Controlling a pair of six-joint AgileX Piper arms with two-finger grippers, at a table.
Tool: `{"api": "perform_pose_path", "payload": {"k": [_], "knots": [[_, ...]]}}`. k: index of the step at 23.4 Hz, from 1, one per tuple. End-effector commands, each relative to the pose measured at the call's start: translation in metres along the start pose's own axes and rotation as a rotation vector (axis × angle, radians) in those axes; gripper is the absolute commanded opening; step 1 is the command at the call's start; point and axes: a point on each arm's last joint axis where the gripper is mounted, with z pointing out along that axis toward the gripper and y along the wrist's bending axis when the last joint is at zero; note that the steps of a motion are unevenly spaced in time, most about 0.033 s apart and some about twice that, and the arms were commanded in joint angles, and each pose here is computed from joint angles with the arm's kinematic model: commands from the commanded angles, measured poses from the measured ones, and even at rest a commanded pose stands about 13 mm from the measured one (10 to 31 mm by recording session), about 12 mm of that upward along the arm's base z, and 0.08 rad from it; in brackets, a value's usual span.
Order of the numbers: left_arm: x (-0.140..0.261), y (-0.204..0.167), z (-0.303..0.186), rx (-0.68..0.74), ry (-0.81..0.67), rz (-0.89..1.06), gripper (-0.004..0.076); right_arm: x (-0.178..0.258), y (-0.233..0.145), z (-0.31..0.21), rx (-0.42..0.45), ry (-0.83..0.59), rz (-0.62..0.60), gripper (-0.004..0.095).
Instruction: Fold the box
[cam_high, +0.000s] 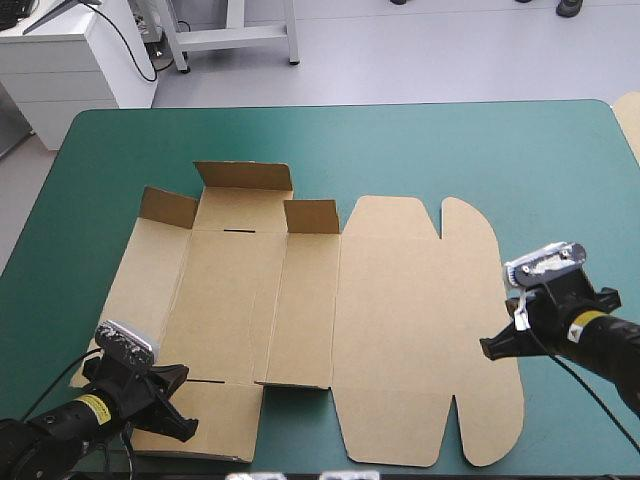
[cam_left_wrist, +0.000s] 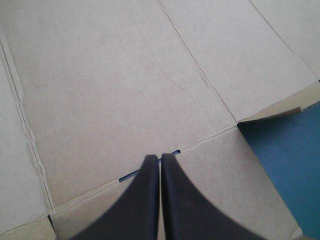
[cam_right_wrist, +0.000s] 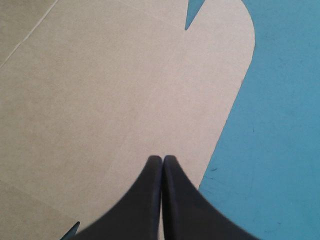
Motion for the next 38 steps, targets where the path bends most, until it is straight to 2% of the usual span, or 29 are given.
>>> {"api": "perform_pose_path", "payload": {"k": [1,6,9,14,17,21,25,30,38], "knots": [[-0.012,0.0,-0.005,-0.002,-0.079,-0.005,-0.0008,0.003,0.0,-0.023,0.034,-0.146,0.025,-0.002],[-0.013,0.0,-0.005,-0.002,-0.081,-0.005,-0.0008,0.024,0.0,-0.037,0.074,-0.213,0.029,-0.0019],[-0.014,0.0,-0.005,-0.003,-0.097,-0.007,-0.0008,0.032,0.0,-0.034,0.078,-0.197,0.09,-0.0019],[-0.021,-0.001,-0.012,0.004,-0.125,-0.061,-0.0008,0.041,0.0,-0.023,0.083,-0.153,0.079,-0.0021],[-0.048,-0.002,-0.034,0.013,-0.222,-0.186,-0.0008,0.041,-0.002,-0.023,0.101,-0.157,0.065,-0.002],[-0.092,-0.001,-0.054,-0.002,-0.293,-0.159,-0.0008,0.037,-0.002,-0.024,0.105,-0.203,0.062,-0.002],[-0.137,0.004,-0.038,-0.026,-0.177,-0.111,-0.0006,0.035,-0.002,-0.024,0.106,-0.218,0.061,-0.0021],[-0.171,0.01,0.003,-0.017,-0.069,-0.06,0.0016,0.036,-0.002,-0.023,0.106,-0.215,0.061,-0.0021],[-0.187,0.026,0.046,0.013,0.023,-0.062,0.0016,0.04,-0.002,-0.02,0.104,-0.19,0.062,-0.0021]]}}
